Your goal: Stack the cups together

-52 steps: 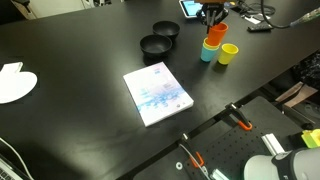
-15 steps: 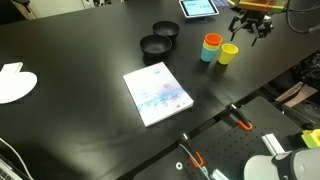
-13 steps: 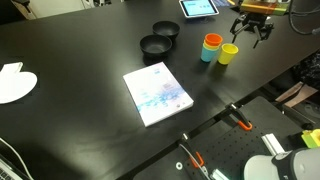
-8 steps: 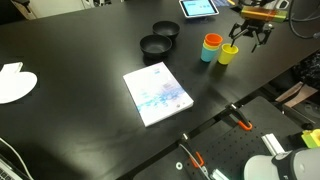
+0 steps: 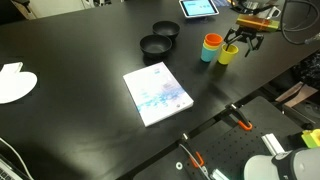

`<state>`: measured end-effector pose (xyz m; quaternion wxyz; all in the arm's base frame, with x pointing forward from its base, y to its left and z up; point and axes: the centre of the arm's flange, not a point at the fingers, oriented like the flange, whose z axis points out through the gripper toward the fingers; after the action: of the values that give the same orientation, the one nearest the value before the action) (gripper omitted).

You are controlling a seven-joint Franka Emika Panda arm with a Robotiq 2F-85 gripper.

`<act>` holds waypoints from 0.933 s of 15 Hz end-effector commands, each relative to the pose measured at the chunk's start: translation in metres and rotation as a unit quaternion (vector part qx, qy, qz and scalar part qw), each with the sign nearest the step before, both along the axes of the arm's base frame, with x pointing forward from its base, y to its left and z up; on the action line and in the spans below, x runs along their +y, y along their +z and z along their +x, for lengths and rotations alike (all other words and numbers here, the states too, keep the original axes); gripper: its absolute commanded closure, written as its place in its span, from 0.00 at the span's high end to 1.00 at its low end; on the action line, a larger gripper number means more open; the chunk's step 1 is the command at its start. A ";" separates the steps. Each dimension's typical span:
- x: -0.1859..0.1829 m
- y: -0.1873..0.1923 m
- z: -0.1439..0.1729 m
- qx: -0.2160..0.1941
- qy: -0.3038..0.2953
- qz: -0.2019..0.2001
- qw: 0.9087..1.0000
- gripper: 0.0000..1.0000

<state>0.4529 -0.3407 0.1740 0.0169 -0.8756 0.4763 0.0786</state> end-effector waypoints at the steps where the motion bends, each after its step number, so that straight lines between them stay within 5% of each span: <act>1: -0.005 -0.007 0.001 -0.020 -0.003 -0.009 1.000 0.73; 10: -0.008 -0.014 0.003 -0.009 -0.031 -0.023 0.999 0.05; 14: -0.012 -0.006 0.008 -0.006 -0.068 -0.047 0.997 0.02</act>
<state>0.4539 -0.3474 0.1628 0.0029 -0.8592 0.5077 0.0629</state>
